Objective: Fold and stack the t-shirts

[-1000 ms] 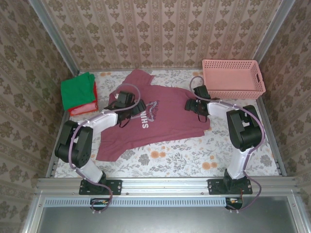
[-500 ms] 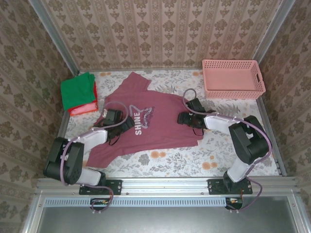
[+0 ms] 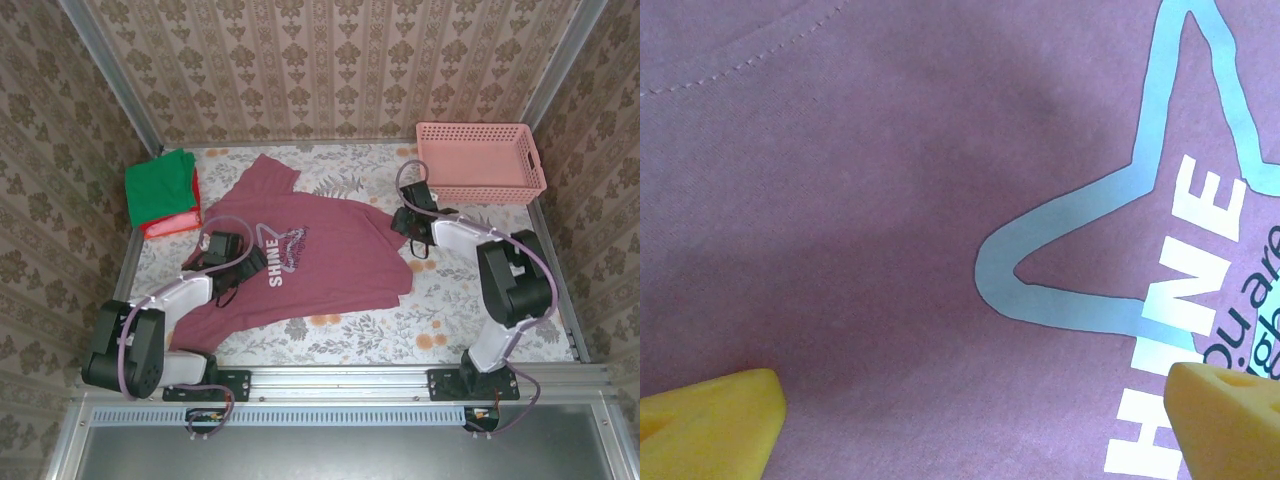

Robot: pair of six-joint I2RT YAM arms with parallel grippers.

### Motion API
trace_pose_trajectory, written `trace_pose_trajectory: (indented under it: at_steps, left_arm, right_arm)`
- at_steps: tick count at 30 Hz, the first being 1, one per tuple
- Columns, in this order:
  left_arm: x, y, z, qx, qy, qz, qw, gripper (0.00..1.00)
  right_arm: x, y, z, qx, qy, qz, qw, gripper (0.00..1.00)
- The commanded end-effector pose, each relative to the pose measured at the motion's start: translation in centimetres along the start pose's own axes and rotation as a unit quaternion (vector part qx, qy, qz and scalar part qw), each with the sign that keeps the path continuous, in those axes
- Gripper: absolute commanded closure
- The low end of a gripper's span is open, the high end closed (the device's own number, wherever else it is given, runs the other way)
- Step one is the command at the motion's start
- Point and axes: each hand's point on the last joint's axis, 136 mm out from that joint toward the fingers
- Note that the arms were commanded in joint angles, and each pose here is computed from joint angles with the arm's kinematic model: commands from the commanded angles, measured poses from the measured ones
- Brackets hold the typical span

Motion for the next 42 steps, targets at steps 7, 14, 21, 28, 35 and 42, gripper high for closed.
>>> trace_pose_trajectory:
  at_steps: [7, 14, 21, 28, 35, 42]
  left_arm:
    - [-0.3, -1.6, 1.8, 0.000, 0.028, 0.030, 0.999, 0.00]
    - [-0.3, -1.5, 1.9, 0.000, 0.029, 0.028, 0.999, 0.00]
    - [-0.1, -1.3, 1.9, 0.001, 0.029, 0.027, 0.999, 0.00]
    - [0.1, -1.1, 1.7, 0.002, 0.026, 0.023, 0.999, 0.00]
    - [0.1, -1.1, 1.6, -0.001, 0.024, 0.025, 0.999, 0.00]
    - [0.1, -0.8, 1.3, 0.000, 0.019, 0.023, 1.000, 0.00]
  right_arm:
    - [-3.3, -0.8, 0.2, -0.006, -0.023, 0.047, 0.999, 0.71]
    - [-3.6, 1.3, 0.4, -0.004, -0.026, 0.028, 0.999, 1.00]
    - [-3.1, 3.1, 1.0, 0.003, -0.026, 0.016, 1.000, 0.89]
    - [-2.9, 0.0, -0.2, 0.006, -0.033, 0.035, 0.999, 0.50]
    - [-3.5, -1.2, 0.5, 0.018, -0.030, 0.056, 0.998, 0.61]
    - [-3.8, -1.2, 1.5, 0.030, -0.020, 0.079, 0.996, 0.83]
Point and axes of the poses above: each hand's point on the last joint's axis, 136 mm out from that joint toward the fingers, its own x axis back along the fingers, its own z axis along the line the jaws close on, y = z × x, and after that the axes turned 4 degrees about -x, right-handed
